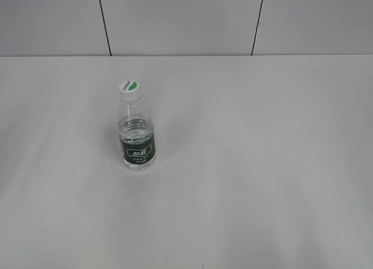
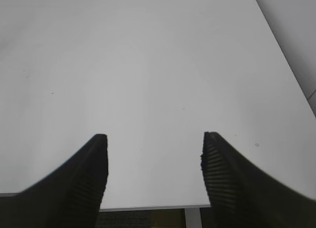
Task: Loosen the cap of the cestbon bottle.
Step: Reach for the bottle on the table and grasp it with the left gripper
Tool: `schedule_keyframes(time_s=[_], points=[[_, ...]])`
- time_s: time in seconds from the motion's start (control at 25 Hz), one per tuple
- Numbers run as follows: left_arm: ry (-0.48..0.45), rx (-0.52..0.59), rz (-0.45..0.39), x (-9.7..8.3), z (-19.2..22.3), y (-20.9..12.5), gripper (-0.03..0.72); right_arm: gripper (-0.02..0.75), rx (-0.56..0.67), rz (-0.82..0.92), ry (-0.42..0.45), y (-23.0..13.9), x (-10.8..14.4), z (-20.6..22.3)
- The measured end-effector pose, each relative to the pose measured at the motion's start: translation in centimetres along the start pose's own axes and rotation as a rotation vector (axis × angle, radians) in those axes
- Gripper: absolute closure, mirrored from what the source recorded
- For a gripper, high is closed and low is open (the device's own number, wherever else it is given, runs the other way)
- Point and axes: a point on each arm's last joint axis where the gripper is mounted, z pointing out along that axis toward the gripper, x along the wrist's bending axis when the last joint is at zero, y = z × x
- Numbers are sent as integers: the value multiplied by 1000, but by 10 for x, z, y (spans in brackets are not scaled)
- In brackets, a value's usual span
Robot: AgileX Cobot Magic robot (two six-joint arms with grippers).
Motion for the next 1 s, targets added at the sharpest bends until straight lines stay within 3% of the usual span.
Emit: schedule_keyframes(time_s=[0.36, 0.6, 0.8, 1.0], points=[[-45, -38, -38, -11, 25, -44, 190, 277, 0, 0, 0, 0, 0, 0], [-216, -70, -21, -32, 39, -77, 190, 277, 0, 0, 0, 0, 0, 0], [-356, -78, -58, -47, 50, -100, 190, 277, 0, 0, 0, 0, 0, 0], [-514, -16, -33, -59, 58, -124, 190, 277, 0, 0, 0, 0, 0, 0]])
